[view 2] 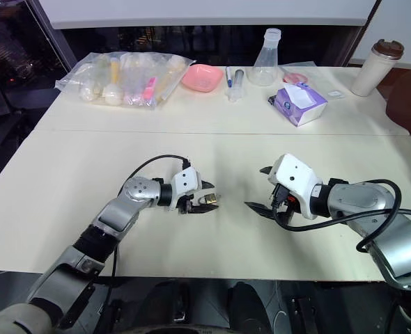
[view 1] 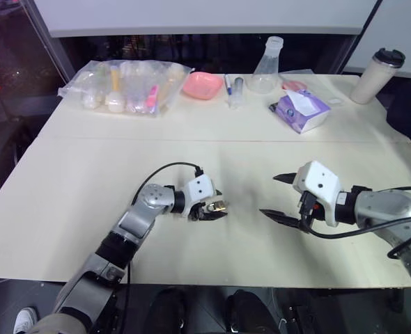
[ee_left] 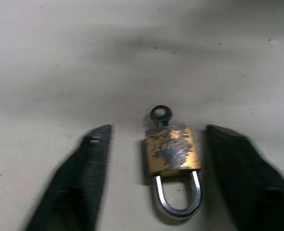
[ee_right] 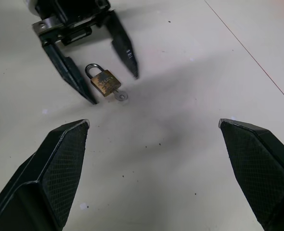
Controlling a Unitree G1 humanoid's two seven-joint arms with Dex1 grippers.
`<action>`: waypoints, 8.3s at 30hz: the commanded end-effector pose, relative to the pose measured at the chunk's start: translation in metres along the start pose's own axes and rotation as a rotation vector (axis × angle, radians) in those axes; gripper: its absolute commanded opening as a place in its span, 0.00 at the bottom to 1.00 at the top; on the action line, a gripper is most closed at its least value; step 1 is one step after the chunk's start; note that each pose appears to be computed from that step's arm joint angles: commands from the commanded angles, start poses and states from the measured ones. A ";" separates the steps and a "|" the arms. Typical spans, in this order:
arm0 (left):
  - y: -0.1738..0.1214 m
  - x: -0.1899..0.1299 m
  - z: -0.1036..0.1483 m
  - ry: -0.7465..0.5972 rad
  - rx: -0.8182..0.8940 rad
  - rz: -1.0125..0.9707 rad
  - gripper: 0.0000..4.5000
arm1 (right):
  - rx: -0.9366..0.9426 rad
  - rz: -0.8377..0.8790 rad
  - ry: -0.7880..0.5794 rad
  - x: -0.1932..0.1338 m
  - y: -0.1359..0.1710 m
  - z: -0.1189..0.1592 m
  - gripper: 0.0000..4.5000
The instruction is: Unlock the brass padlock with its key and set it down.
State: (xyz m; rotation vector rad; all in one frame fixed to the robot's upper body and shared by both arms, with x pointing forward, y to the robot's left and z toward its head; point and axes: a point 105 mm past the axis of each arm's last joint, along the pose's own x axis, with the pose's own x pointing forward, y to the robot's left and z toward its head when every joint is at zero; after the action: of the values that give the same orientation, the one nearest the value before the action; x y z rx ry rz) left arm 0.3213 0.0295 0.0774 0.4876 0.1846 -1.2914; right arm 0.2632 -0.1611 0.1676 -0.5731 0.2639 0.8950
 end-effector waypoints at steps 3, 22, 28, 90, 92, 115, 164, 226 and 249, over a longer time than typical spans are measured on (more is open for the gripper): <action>0.006 -0.018 -0.015 0.082 -0.027 0.017 0.17 | -0.045 -0.027 -0.027 -0.003 -0.002 0.010 1.00; 0.078 -0.119 0.072 -0.030 0.108 -0.143 0.17 | -0.737 -0.232 -0.227 0.059 -0.025 0.070 1.00; 0.083 -0.108 0.084 -0.054 0.162 -0.173 0.17 | -0.890 -0.269 -0.295 0.067 -0.025 0.086 1.00; 0.082 -0.075 0.096 -0.170 0.154 -0.200 0.17 | -1.077 -0.186 -0.284 0.084 -0.015 0.072 0.21; 0.083 -0.076 0.099 -0.184 0.125 -0.200 0.17 | -1.082 -0.209 -0.294 0.081 -0.017 0.072 0.43; 0.076 -0.074 0.118 -0.260 0.002 -0.252 0.17 | -1.158 -0.264 -0.413 0.091 -0.008 0.096 0.10; 0.088 -0.117 0.118 -0.319 0.007 -0.010 0.29 | -1.116 -0.279 -0.400 0.088 -0.017 0.095 0.00; 0.097 -0.136 0.057 -0.151 -0.032 0.179 0.00 | -1.088 -0.207 -0.258 0.152 -0.021 0.023 0.00; 0.081 -0.139 0.055 -0.137 -0.070 0.113 0.00 | -0.571 -0.046 -0.205 0.087 -0.015 0.013 0.99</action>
State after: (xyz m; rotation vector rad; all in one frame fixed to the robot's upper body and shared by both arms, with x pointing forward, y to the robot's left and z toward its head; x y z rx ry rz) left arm 0.3589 0.1416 0.1914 0.3349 0.1129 -1.1707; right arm 0.3279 -0.0970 0.1176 -1.1013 -0.1884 1.0100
